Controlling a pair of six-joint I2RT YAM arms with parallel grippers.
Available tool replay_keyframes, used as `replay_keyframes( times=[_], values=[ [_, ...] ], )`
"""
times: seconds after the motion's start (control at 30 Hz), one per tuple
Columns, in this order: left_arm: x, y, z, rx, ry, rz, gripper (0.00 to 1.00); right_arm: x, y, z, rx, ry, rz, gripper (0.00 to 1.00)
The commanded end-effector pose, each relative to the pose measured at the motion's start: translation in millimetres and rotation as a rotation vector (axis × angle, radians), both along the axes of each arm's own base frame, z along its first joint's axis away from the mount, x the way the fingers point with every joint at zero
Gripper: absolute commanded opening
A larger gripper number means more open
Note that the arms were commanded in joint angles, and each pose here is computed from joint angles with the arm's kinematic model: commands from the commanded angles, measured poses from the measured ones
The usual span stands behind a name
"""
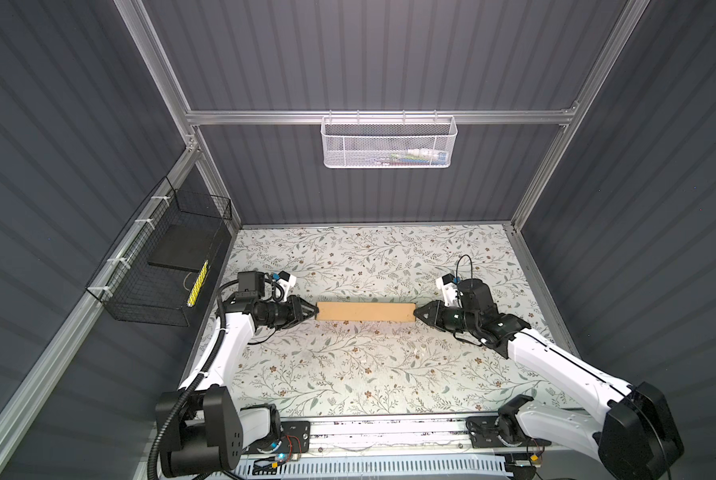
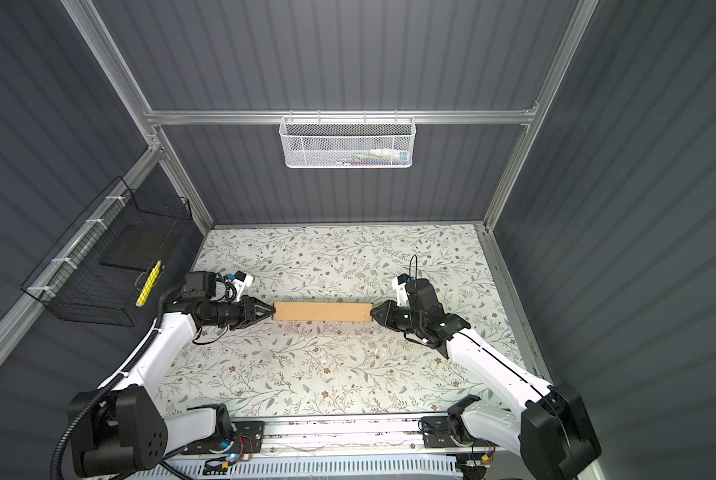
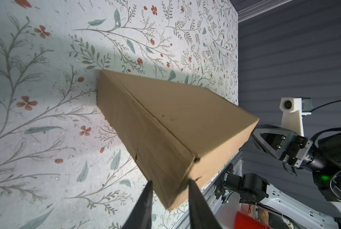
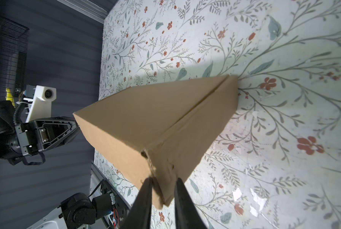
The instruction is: Fold the paper box
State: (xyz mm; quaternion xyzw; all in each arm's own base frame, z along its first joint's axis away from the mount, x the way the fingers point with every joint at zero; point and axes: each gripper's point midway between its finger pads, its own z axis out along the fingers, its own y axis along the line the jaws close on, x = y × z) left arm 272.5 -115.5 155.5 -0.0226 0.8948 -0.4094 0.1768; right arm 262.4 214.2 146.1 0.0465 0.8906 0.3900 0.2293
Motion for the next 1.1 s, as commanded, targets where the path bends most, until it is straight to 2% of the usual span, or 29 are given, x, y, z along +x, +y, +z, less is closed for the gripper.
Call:
replay_keyframes(
  times=[0.0,0.3,0.6,0.83,1.07],
  values=[
    [-9,1,-2,-0.006,0.029,0.013,0.31,-11,-9,-19,-0.054,0.054,-0.007,0.23],
    [-9,2,5,0.004,0.016,0.021,0.31,-13,-10,-18,-0.054,0.050,-0.007,0.23],
    [5,5,9,0.011,-0.004,0.058,0.31,-14,-15,-11,-0.060,0.009,-0.021,0.24],
    [16,8,16,0.021,-0.039,0.082,0.41,-5,-23,-5,-0.101,-0.043,-0.053,0.33],
    [28,13,23,0.047,-0.085,0.108,0.58,5,-26,0,-0.129,-0.080,-0.064,0.44]
  ],
)
